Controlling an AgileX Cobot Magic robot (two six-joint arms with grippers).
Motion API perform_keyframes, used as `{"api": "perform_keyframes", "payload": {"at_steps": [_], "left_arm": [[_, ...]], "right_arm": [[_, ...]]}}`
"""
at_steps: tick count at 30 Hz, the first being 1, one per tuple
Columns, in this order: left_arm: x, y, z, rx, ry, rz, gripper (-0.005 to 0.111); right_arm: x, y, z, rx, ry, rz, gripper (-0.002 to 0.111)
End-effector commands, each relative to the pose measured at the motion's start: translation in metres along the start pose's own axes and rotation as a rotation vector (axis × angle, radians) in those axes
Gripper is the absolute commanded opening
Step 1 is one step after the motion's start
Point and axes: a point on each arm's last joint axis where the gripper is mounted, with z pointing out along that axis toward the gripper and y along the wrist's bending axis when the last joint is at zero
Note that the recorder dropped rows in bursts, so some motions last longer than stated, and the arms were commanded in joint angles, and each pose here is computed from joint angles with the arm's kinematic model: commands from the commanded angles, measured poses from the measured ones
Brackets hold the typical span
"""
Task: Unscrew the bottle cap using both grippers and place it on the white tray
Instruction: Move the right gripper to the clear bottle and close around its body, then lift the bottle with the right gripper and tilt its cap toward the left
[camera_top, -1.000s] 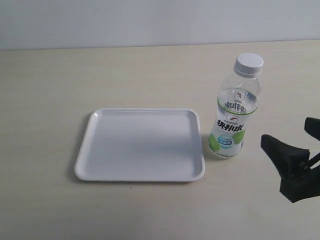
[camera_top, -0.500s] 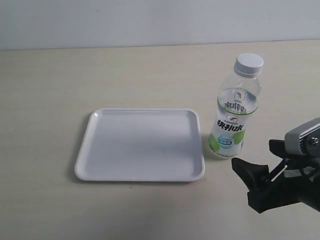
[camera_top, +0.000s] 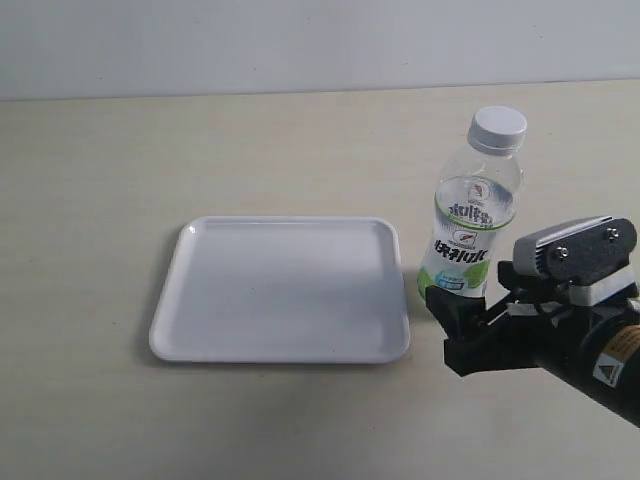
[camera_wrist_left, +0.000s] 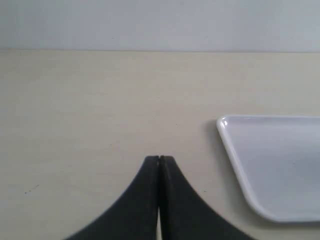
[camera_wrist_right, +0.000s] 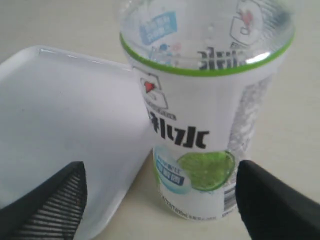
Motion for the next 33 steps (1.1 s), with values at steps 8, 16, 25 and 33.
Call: {"api": "perform_keyframes", "payload": {"at_steps": [8, 16, 25, 33], "left_arm": [[-0.001, 0.0, 0.0, 0.005, -0.017, 0.001, 0.0], [-0.001, 0.0, 0.0, 0.005, -0.017, 0.001, 0.0], [-0.001, 0.0, 0.0, 0.005, -0.017, 0.001, 0.0], [-0.001, 0.0, 0.0, 0.005, -0.017, 0.001, 0.0]], "right_arm": [[-0.008, 0.001, 0.017, 0.016, -0.042, 0.011, 0.078], [-0.013, -0.002, 0.033, 0.065, -0.055, 0.009, 0.078], [-0.02, -0.003, 0.048, 0.089, -0.086, 0.012, 0.078], [-0.025, -0.003, 0.049, 0.095, -0.136, 0.018, 0.073]]}}
